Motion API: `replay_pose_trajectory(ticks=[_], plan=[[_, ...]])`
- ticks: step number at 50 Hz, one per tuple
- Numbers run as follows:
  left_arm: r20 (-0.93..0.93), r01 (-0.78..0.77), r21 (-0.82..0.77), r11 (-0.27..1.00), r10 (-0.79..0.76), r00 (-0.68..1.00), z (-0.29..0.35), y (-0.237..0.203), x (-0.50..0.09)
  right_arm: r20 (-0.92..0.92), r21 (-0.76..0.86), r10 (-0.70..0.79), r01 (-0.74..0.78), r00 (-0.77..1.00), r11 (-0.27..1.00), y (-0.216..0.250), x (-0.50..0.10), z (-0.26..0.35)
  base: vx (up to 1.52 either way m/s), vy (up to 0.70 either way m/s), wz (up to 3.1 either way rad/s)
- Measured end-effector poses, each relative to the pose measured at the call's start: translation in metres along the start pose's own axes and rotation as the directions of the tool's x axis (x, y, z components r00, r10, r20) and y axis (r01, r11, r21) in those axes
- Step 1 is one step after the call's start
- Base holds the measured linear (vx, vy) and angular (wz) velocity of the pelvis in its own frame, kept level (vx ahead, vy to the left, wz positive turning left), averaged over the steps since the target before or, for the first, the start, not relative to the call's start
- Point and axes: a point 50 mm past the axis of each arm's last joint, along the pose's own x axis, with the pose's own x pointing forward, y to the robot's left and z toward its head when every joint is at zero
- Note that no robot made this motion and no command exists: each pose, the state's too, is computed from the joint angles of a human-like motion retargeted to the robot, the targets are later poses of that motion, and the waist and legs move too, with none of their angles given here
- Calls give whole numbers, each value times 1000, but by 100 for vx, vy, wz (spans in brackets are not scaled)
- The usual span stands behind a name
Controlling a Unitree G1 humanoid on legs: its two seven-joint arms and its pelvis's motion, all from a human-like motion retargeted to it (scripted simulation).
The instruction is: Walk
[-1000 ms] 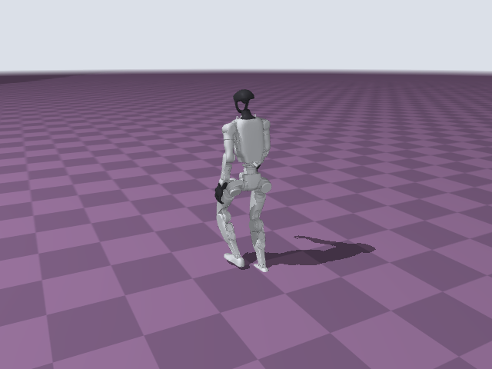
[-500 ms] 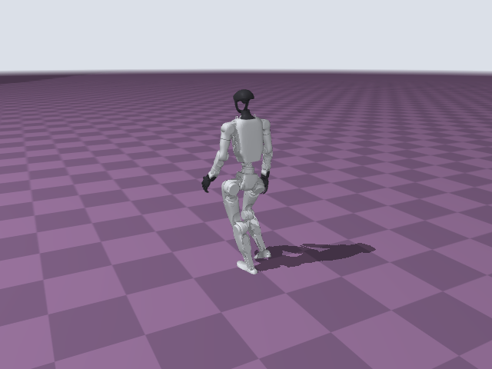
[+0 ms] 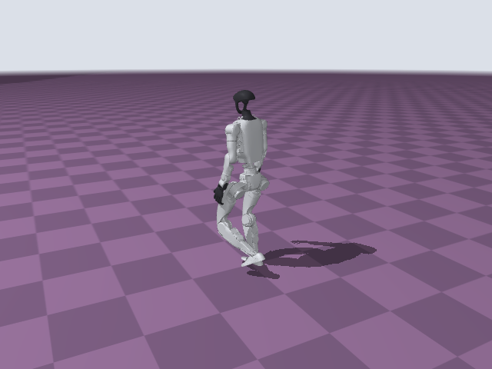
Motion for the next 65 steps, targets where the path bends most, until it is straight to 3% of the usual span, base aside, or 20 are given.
replay_pose_trajectory(ticks=[10, 16, 23, 28, 40, 47, 52, 57, 65], plan=[[-41, -32, -75, 997, 29, 999, -27, 4, -10, 356, 32, -78, 71, 931, 997, -17, 2, 116, -1, 1, 30], [-79, -48, -114, 992, 39, 996, -37, 2, -12, 402, -18, -21, 31, 915, 999, -6, 0, 130, 1, 2, 21], [-84, -71, -122, 990, 61, 995, -29, 9, -9, 210, -100, 153, -135, 966, 986, 29, 4, 75, 2, 2, 14], [17, -66, -83, 994, 68, 998, 7, 19, 1, 1, -103, 241, -240, 970, 965, 41, 1, 19, 0, 3, 28], [395, -79, -17, 997, 79, 915, 140, 36, 4, -249, -50, 174, -193, 953, 980, 10, -14, -59, -1, 3, 31], [483, -60, 7, 998, 49, 874, 166, 29, 0, -288, -17, 140, -151, 947, 988, 3, -19, -74, -4, -1, 43], [392, -23, 12, 1000, 16, 920, 135, 16, 6, -294, 6, 140, -144, 946, 990, 6, -20, -75, -1, -5, 35], [154, 26, 2, 1000, -26, 988, 62, 4, 11, -255, 42, 140, -134, 957, 990, 12, -15, -62, -1, -7, 52], [-113, 24, -27, 999, -27, 993, -11, 10, 1, -54, 27, 92, -91, 994, 996, 6, 3, 4, -3, -7, 50]])
